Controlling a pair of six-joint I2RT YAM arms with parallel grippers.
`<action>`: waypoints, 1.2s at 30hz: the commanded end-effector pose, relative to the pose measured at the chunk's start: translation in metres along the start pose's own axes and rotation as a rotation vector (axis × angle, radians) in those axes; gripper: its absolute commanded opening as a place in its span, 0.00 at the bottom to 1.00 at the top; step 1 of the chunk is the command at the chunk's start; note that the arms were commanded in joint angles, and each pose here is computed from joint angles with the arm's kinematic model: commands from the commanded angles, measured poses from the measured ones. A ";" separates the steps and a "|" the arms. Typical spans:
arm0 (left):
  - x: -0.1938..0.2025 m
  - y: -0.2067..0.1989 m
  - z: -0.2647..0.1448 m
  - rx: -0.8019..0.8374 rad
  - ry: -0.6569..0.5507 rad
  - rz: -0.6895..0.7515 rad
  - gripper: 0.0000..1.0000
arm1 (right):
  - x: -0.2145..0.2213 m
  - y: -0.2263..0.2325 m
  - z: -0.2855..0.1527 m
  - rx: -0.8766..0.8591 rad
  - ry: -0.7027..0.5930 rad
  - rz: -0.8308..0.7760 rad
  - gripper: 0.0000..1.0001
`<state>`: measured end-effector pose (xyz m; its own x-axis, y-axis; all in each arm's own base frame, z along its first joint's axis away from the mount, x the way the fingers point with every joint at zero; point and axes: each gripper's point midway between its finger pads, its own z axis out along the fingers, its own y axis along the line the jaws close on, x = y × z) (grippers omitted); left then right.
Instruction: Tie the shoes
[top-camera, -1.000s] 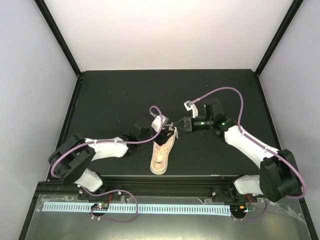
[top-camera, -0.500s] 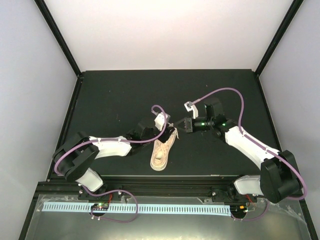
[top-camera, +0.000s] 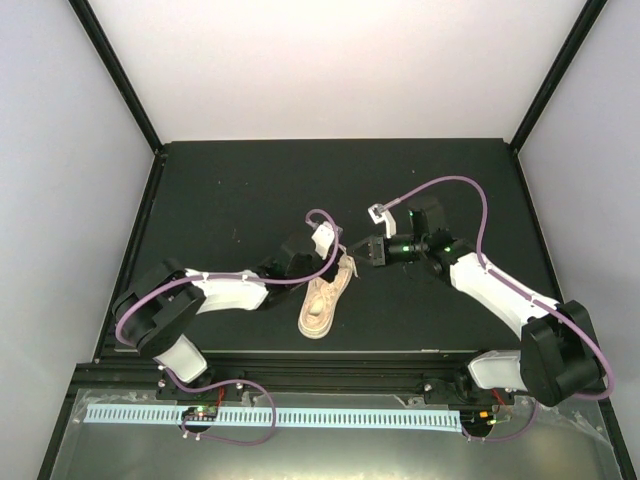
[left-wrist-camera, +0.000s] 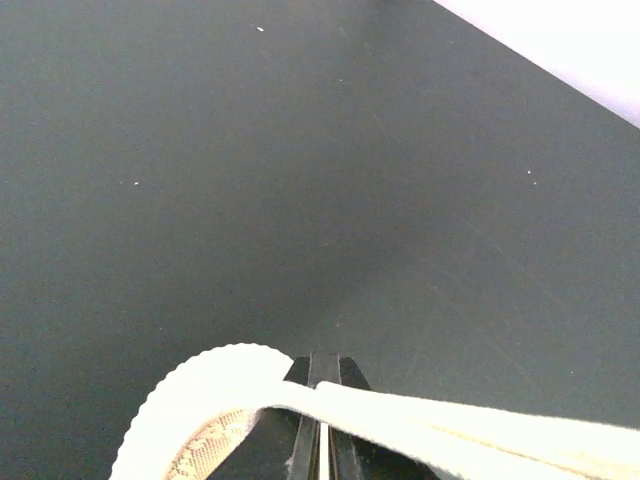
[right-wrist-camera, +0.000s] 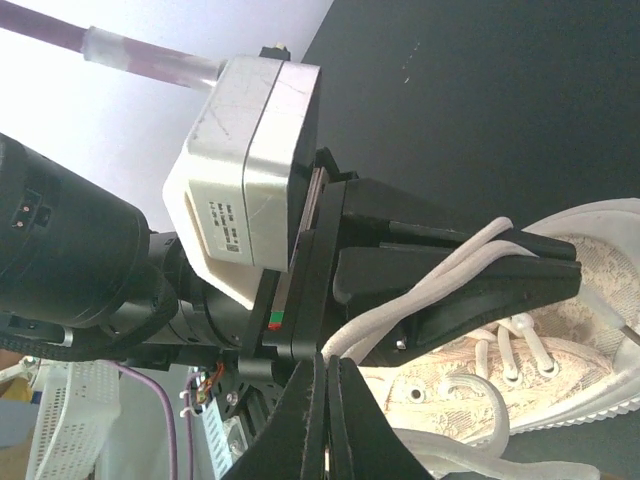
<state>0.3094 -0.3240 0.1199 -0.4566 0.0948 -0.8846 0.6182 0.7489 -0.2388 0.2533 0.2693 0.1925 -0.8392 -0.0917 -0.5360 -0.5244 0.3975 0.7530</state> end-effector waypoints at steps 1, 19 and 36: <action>-0.019 0.003 -0.008 -0.029 -0.077 0.024 0.01 | 0.003 0.005 -0.001 -0.028 0.005 -0.007 0.02; 0.050 -0.059 -0.109 0.379 0.306 0.052 0.02 | -0.005 -0.034 0.019 0.156 0.001 -0.001 0.02; 0.036 0.037 -0.119 0.086 0.313 -0.191 0.02 | 0.026 -0.072 0.002 0.308 -0.088 -0.025 0.69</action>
<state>0.2367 -0.2150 0.1252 -0.7091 0.1590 -0.6870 0.5550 0.7268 -0.4047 0.2653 0.2579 0.1347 -0.8241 -0.0899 -0.5593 -0.4901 0.6083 0.6243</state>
